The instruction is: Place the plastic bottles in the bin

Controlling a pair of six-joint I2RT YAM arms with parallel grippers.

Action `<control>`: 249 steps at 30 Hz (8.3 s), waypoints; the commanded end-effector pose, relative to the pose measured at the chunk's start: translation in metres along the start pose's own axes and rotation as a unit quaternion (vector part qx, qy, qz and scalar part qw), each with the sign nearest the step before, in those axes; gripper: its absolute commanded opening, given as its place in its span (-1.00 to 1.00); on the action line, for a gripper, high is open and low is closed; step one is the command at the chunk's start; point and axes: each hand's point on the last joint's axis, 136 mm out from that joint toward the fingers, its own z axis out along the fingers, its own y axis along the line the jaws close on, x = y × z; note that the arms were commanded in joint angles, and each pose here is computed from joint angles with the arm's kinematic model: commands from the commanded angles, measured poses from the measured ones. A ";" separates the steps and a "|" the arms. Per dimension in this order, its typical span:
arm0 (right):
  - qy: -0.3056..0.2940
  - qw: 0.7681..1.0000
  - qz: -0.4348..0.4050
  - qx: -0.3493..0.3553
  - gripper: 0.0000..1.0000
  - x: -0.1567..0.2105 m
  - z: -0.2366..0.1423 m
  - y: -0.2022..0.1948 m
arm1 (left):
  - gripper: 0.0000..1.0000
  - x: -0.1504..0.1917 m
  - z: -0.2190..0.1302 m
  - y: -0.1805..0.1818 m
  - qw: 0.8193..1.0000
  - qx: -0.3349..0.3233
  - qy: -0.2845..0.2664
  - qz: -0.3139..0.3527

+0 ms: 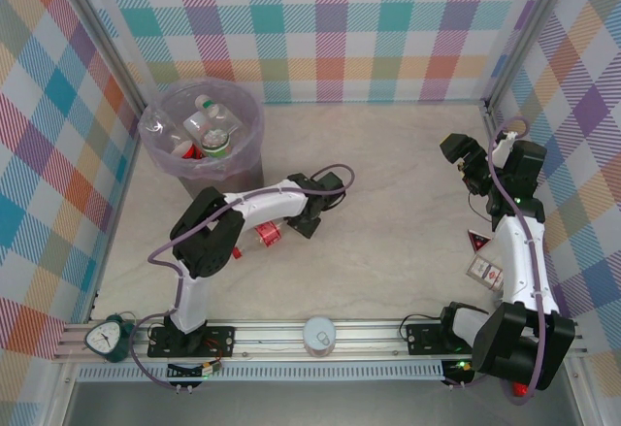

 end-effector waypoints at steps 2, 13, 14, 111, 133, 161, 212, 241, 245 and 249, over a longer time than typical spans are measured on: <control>-0.009 1.000 -0.022 -0.012 0.98 -0.008 -0.003 0.013 | 0.53 -0.001 -0.005 0.007 1.000 0.001 0.013 -0.011; -0.007 1.000 -0.021 -0.012 0.98 -0.008 -0.002 0.012 | -0.06 -0.015 -0.019 0.001 0.999 0.023 -0.006 -0.022; -0.007 1.000 -0.022 -0.012 0.98 -0.008 -0.002 0.012 | -0.07 -0.017 -0.023 0.001 0.999 0.026 -0.008 -0.021; -0.002 0.999 -0.021 -0.025 0.98 -0.008 0.001 0.016 | -0.72 -0.075 -0.120 0.318 0.904 -0.043 -0.381 -0.189; -0.001 0.999 -0.019 -0.032 0.98 -0.009 0.003 0.017 | 0.63 -0.082 -0.192 0.330 0.859 0.009 -0.446 -0.250; 0.004 0.999 -0.029 -0.037 0.98 -0.006 0.004 0.027 | 0.05 -0.099 -0.155 0.354 0.872 -0.008 -0.353 -0.339; 0.038 0.997 -0.058 -0.045 0.98 0.003 0.017 0.039 | 0.99 0.015 -0.111 0.416 0.629 0.292 -0.304 -0.653; 0.051 0.995 -0.070 -0.043 0.98 0.010 0.021 0.045 | 0.94 -0.112 -0.133 0.226 0.735 0.408 -0.258 -0.476; 0.058 0.994 -0.086 -0.042 0.98 0.011 0.026 0.043 | 0.99 -0.109 -0.161 0.246 0.751 0.381 -0.286 -0.457; 0.064 0.991 -0.111 -0.036 0.98 0.013 0.027 0.041 | 0.99 -0.104 -0.192 0.280 0.740 0.367 -0.341 -0.448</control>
